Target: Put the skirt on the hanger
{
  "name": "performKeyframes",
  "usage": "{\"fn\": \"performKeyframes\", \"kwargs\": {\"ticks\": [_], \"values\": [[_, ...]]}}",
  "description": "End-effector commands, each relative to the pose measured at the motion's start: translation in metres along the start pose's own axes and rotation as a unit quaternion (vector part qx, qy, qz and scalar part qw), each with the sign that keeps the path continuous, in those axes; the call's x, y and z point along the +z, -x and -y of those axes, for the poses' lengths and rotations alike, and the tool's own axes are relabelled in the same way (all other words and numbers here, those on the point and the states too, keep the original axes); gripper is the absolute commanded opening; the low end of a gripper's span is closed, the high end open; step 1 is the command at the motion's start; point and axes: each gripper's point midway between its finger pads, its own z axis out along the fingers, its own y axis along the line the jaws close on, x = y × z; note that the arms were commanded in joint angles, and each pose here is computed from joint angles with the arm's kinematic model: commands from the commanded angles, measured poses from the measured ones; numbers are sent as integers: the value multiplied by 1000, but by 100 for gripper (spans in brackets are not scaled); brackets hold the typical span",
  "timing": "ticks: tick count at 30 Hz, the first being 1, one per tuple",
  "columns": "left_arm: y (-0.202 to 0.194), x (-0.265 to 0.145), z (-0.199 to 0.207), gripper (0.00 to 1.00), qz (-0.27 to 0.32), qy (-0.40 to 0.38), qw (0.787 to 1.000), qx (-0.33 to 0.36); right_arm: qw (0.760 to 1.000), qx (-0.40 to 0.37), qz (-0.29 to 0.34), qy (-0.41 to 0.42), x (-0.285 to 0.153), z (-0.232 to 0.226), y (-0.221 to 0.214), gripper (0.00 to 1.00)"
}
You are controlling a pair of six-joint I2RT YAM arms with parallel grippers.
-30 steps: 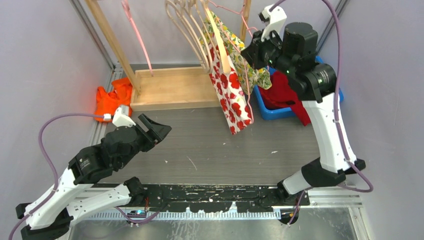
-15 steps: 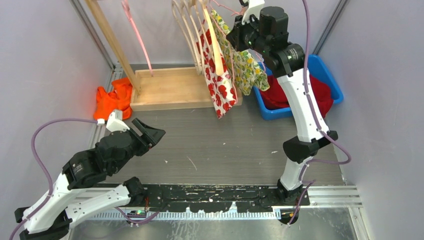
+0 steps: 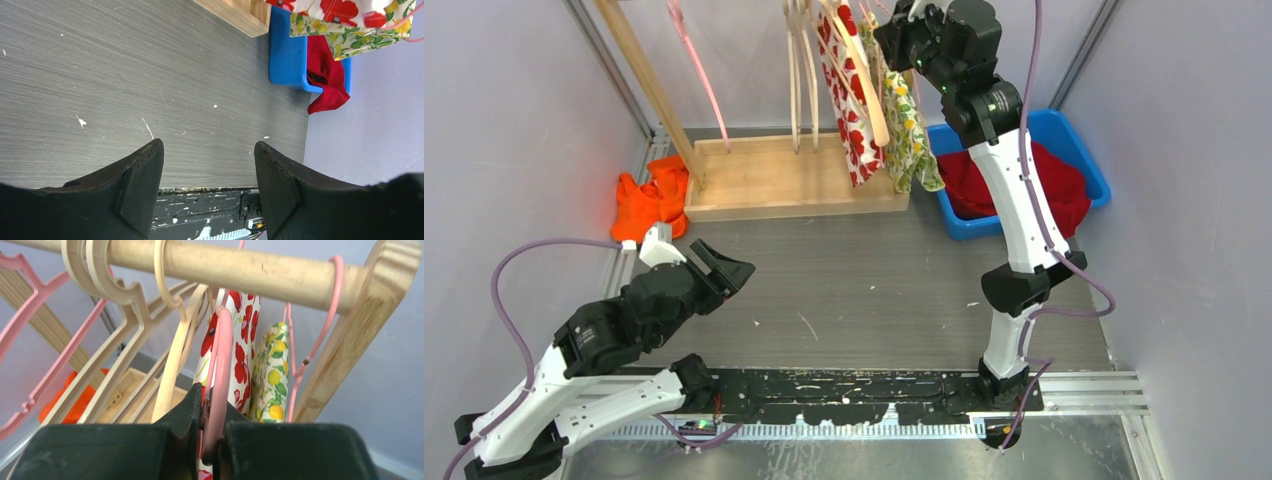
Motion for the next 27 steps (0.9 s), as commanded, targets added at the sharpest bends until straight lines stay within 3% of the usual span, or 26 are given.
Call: {"fn": "performKeyframes", "kwargs": {"ticks": [1, 27], "values": [[9, -2, -3, 66, 22, 3, 1000, -11, 990, -5, 138, 4, 1, -1, 74, 1], [24, -14, -16, 64, 45, 24, 998, -20, 970, 5, 243, 6, 47, 7, 91, 1]]}}
